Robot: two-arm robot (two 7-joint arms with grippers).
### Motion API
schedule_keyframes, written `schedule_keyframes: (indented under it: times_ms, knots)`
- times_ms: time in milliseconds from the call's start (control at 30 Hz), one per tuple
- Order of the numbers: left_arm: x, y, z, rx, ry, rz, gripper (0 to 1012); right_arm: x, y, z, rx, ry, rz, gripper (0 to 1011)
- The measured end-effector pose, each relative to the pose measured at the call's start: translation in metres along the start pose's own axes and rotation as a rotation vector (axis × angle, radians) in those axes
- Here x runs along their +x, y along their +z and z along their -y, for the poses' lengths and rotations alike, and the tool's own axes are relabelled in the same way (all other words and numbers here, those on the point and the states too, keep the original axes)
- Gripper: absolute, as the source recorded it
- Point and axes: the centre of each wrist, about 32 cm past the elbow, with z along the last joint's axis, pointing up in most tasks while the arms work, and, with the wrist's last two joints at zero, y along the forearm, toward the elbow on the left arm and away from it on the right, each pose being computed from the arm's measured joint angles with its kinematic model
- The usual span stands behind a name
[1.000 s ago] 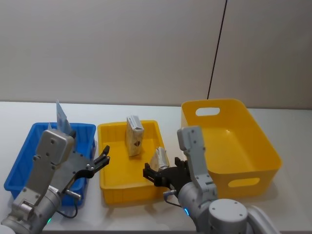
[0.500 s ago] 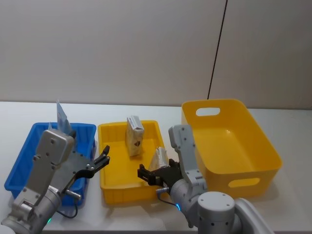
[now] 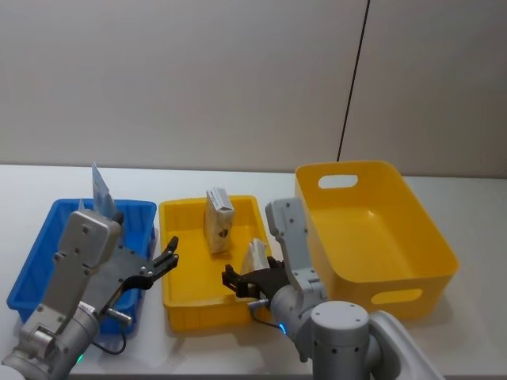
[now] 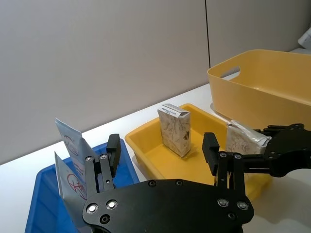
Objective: Bimanual collaborative sorting of washing and personal care products
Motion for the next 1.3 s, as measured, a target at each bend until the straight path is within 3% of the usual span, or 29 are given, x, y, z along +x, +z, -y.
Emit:
schedule_keyframes:
  times_ms: [567,933,1300]
  knots:
    - [0.0,0.0,0.0,0.0,0.0,0.0,1001,-0.002,0.0053,-0.0094,-0.022,-0.028,0.027,380]
    - [0.0,0.0,0.0,0.0,0.0,0.0,1001,-0.004,0.0067,-0.0095,0.018,-0.034,0.055,357]
    - [0.0,0.0,0.0,0.0,0.0,0.0,1001,-0.0053,0.0106,-0.0043,0.153,-0.014,0.081,356]
